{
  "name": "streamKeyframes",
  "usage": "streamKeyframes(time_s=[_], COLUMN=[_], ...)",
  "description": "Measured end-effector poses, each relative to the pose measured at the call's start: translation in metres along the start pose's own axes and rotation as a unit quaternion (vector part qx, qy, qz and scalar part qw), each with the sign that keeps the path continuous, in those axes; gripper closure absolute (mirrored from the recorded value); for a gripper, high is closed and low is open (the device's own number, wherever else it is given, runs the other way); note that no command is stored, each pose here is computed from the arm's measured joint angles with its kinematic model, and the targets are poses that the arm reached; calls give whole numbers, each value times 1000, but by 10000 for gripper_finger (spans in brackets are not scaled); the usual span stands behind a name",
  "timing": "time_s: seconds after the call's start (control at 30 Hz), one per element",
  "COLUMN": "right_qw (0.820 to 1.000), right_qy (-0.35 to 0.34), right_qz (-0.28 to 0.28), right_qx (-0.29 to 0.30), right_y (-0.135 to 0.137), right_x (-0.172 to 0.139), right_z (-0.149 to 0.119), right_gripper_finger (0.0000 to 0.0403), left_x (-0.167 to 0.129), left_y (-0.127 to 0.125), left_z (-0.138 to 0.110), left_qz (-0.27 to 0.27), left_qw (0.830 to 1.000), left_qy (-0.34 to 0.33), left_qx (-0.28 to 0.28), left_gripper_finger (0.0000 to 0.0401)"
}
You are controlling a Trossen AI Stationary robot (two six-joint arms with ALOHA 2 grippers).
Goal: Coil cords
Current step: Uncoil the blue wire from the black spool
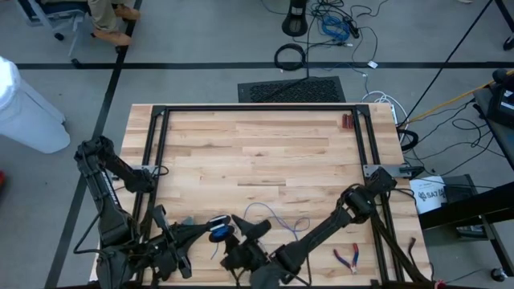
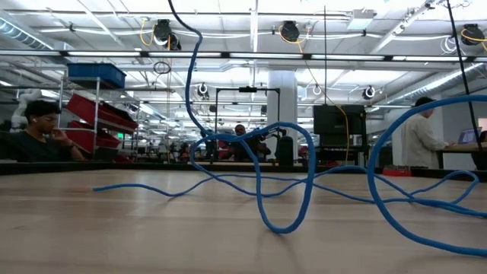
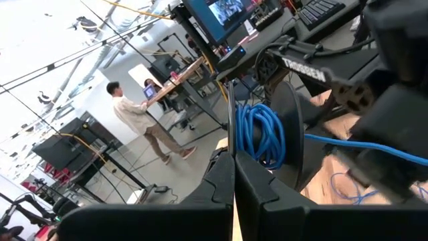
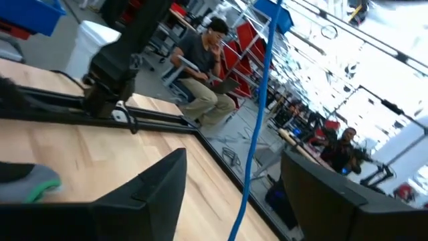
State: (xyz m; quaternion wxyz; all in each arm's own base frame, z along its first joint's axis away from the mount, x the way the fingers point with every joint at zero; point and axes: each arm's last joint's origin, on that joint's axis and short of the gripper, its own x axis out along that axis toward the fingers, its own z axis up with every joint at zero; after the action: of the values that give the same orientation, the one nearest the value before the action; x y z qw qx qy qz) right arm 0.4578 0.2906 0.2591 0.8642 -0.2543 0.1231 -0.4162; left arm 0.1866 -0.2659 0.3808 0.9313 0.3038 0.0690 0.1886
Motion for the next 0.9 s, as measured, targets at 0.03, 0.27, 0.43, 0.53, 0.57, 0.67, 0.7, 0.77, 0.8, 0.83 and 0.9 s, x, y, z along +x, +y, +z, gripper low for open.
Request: streamKeyframes(time_s=[0.03, 0.27, 0.43, 0.53, 0.57, 0.67, 0.7, 0.77, 0.8, 0.83, 0.9], right_qw=[1000, 1000, 999, 1000, 1000, 1000, 1000, 999, 999, 999, 999], right_qy=[1, -3, -3, 0, 1, 1, 0, -4, -5, -7, -12], right_qz=[-1, 5, 7, 3, 3, 5, 7, 17, 20, 22, 33], right_qx=[5, 30, 34, 30, 26, 24, 26, 32, 33, 34, 35], right_y=[0, 1, 1, 2, 3, 4, 4, 5, 5, 5, 6], right_x=[2, -4, -6, -2, -2, -1, -1, -2, -3, -4, -7], right_z=[-1, 0, -1, -3, -4, -6, -7, -6, -6, -6, -6], right_gripper_finger=[172, 221, 294, 344, 360, 395, 398, 397, 397, 399, 401], left_x=[0, 0, 0, 0, 0, 0, 0, 0, 0, 0, 0], left_y=[0, 0, 0, 0, 0, 0, 0, 0, 0, 0, 0], left_z=[0, 0, 0, 0, 0, 0, 0, 0, 0, 0, 0], left_qz=[0, 0, 0, 0, 0, 0, 0, 0, 0, 0, 0], left_qw=[1000, 1000, 1000, 1000, 1000, 1000, 1000, 1000, 1000, 1000, 1000], left_qy=[0, 0, 0, 0, 0, 0, 0, 0, 0, 0, 0], left_qx=[0, 0, -3, -4, -4, -4, -3, -4, -4, -4, -4], left_gripper_finger=[400, 400, 400, 400, 400, 400, 400, 400, 400, 400, 400])
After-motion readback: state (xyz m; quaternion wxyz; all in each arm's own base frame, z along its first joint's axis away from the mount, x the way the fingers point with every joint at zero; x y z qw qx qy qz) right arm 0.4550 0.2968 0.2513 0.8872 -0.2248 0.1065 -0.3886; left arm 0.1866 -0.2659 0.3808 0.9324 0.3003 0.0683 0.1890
